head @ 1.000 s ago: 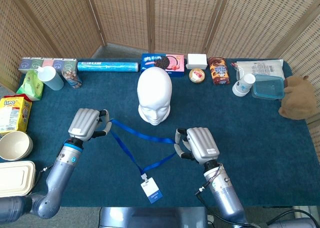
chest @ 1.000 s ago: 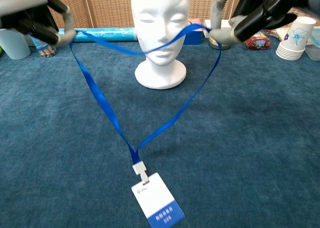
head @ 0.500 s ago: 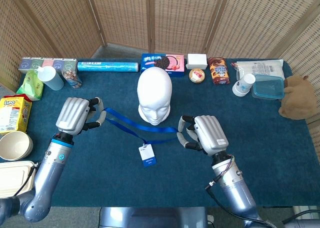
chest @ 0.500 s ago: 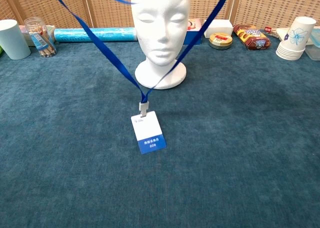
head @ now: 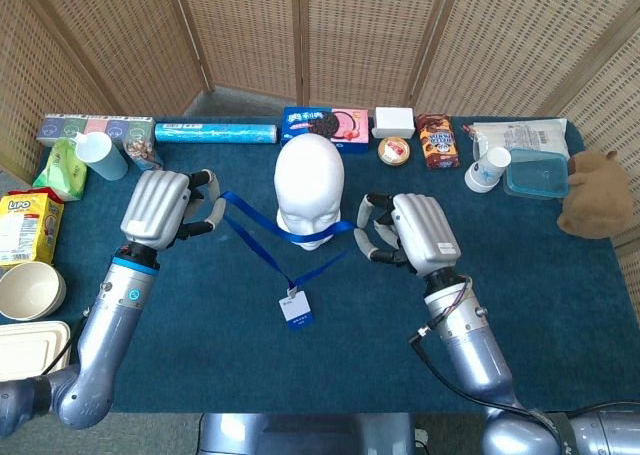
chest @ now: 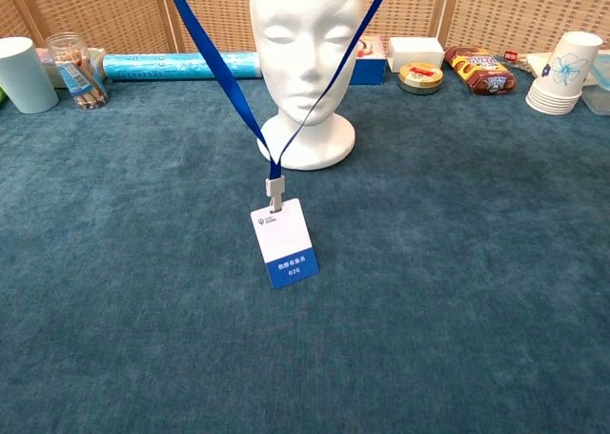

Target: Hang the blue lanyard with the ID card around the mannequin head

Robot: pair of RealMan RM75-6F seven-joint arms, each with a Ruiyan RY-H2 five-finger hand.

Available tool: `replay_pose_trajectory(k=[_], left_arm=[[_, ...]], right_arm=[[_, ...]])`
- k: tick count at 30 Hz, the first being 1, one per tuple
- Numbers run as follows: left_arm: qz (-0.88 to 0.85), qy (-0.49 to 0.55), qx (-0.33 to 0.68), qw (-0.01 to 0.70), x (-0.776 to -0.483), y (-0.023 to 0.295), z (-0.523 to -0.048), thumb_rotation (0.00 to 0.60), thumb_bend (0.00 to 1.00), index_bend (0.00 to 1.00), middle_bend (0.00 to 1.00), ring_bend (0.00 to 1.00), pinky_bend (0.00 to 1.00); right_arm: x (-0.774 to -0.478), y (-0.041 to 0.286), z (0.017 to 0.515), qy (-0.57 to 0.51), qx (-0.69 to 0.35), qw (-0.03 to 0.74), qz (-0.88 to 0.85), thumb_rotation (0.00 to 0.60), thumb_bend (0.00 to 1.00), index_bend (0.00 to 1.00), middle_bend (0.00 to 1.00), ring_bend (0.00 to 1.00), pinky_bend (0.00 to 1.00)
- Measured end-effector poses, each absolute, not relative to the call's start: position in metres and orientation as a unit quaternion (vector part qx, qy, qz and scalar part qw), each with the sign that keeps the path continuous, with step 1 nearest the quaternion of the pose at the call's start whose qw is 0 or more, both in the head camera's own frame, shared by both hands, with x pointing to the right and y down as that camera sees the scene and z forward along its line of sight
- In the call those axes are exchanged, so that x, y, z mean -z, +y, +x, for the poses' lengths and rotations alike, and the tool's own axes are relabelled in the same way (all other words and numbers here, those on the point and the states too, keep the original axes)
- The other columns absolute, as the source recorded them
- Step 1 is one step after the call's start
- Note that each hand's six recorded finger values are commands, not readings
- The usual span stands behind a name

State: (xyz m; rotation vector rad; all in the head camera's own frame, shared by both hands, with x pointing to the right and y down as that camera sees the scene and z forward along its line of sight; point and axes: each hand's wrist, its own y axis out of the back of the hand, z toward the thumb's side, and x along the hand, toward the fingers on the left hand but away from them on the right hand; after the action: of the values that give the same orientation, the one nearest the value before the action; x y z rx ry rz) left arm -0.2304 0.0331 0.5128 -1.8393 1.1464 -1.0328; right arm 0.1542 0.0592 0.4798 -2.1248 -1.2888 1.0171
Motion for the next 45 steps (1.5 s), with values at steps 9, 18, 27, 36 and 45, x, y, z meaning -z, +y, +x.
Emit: replay_pose_trajectory(k=[9, 18, 27, 36, 45], left_arm=[[-0.709, 0.456, 0.406, 0.352, -0.517, 0.013, -0.225, 0.520, 0.46, 0.60, 1.00, 1.00, 1.00], [-0.703, 0.468, 0.415, 0.338, -0.525, -0.005, -0.227, 0.521, 0.46, 0.60, 1.00, 1.00, 1.00], [-0.698, 0.475, 0.434, 0.313, -0.541, -0.018, -0.235, 0.517, 0.46, 0.60, 1.00, 1.00, 1.00], [-0.694, 0.479, 0.451, 0.294, -0.557, -0.026, -0.241, 0.519, 0.46, 0.60, 1.00, 1.00, 1.00], [-0.691, 0.479, 0.473, 0.262, -0.581, -0.037, -0.242, 0.520, 0.46, 0.60, 1.00, 1.00, 1.00]], right_arm=[[-0.481, 0.032, 0.149, -0.476, -0.368, 0.227, -0.766, 0.600, 0.47, 0.64, 1.00, 1.00, 1.00], [-0.482, 0.008, 0.144, -0.480, -0.372, 0.236, -0.759, 0.600, 0.47, 0.64, 1.00, 1.00, 1.00], [-0.489, -0.012, 0.153, -0.492, -0.389, 0.236, -0.742, 0.600, 0.47, 0.64, 1.00, 1.00, 1.00], [-0.498, -0.028, 0.162, -0.495, -0.413, 0.238, -0.727, 0.600, 0.47, 0.64, 1.00, 1.00, 1.00], [-0.511, -0.049, 0.164, -0.492, -0.436, 0.237, -0.715, 0.600, 0.47, 0.64, 1.00, 1.00, 1.00]])
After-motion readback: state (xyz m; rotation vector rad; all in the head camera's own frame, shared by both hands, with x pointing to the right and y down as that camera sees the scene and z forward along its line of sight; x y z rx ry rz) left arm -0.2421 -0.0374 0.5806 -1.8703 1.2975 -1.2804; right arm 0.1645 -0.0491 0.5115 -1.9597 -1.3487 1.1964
